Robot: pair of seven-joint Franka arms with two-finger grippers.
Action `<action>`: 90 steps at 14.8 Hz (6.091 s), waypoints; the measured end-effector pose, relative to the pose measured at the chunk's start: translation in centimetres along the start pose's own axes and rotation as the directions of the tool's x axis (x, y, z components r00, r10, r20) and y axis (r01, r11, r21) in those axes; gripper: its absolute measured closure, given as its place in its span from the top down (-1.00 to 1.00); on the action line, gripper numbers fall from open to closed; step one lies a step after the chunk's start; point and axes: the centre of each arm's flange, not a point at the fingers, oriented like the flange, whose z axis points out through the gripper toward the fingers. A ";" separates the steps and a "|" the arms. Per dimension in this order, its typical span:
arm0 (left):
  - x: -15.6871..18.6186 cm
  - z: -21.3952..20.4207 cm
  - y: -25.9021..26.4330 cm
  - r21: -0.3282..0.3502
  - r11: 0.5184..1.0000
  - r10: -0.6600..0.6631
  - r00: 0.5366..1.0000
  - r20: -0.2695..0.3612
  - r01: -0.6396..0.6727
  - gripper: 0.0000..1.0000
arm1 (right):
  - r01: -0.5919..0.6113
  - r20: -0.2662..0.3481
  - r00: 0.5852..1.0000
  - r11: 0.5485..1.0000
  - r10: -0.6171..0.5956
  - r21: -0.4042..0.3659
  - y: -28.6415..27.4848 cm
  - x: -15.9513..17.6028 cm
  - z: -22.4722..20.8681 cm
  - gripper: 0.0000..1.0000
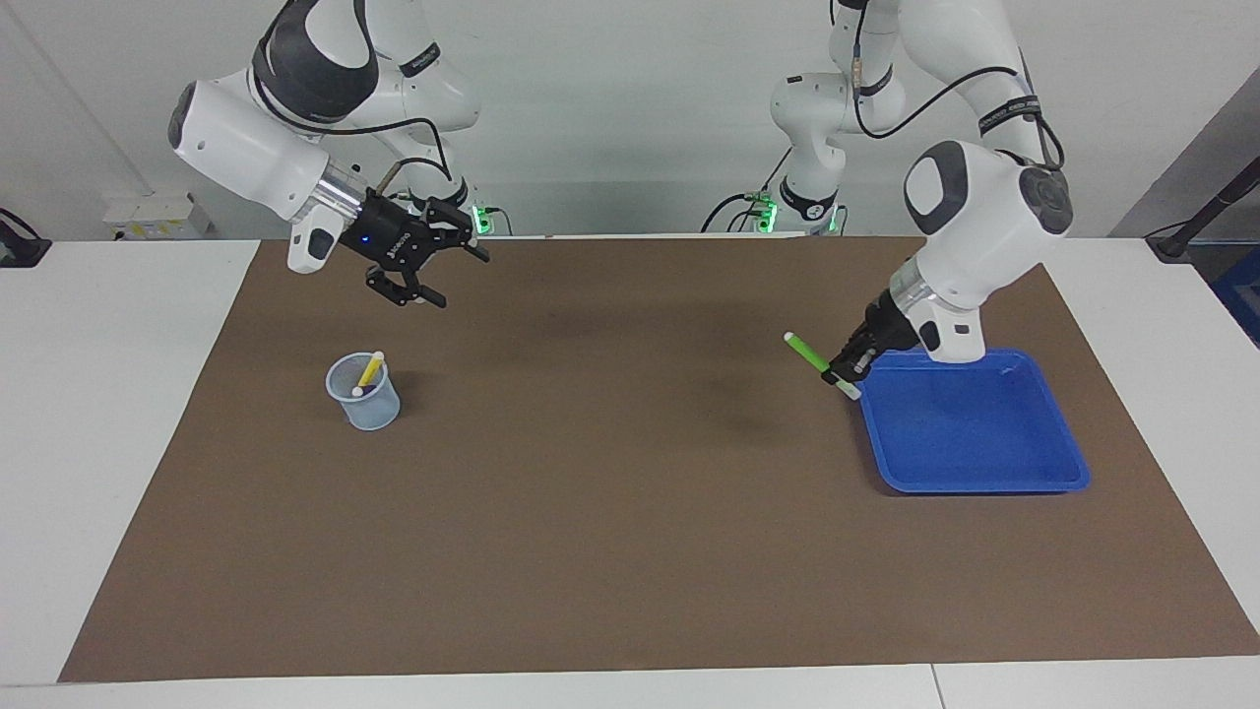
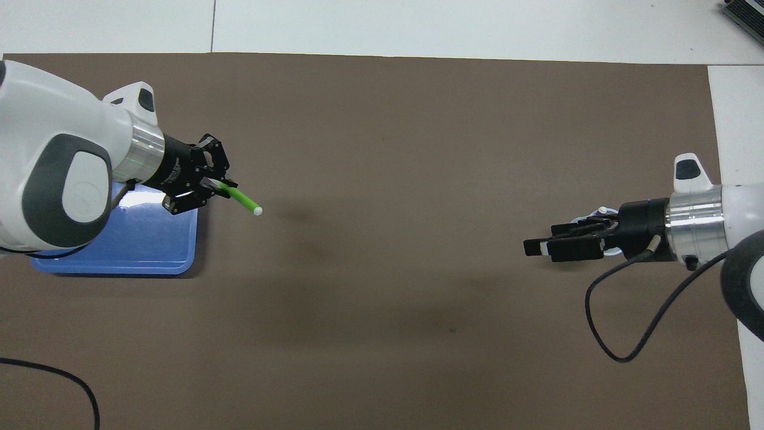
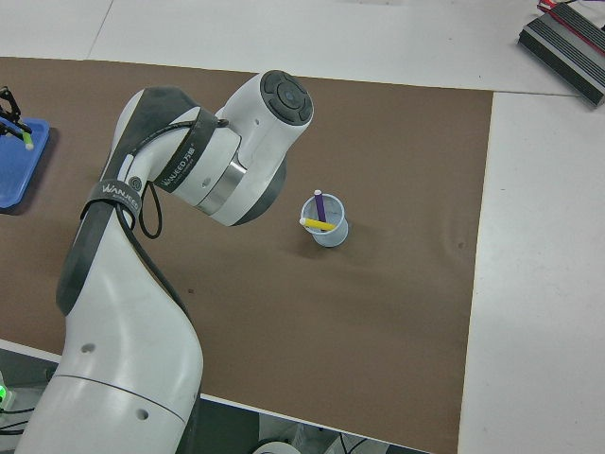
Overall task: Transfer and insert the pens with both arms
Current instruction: 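Lift the green pen with the left gripper toward the right gripper, then push the green pen into the right gripper's held cap, then open the left gripper and withdraw it from the green pen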
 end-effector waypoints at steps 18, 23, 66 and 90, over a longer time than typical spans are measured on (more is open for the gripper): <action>-21.7 -0.4 5.5 -0.194 0.847 -0.469 0.867 0.168 0.496 -0.65 | -0.102 -0.075 0.989 0.956 0.127 0.274 -5.9 0.3 6.2 1.00; -24.6 0.2 5.4 -0.188 0.853 -0.457 0.871 0.182 0.487 -0.65 | -0.147 -0.083 0.981 0.954 0.174 0.263 -6.6 0.6 6.7 1.00; -27.7 1.2 4.7 -0.187 0.878 -0.415 0.895 0.164 0.441 -0.40 | -0.172 -0.137 0.970 0.963 0.203 0.206 -7.5 2.1 7.5 -0.64; 4.4 -11.3 -5.5 -0.140 0.989 -0.063 0.989 -0.133 0.044 1.00 | 0.105 0.134 0.991 0.784 -0.027 -0.612 3.8 -0.2 -2.5 -0.64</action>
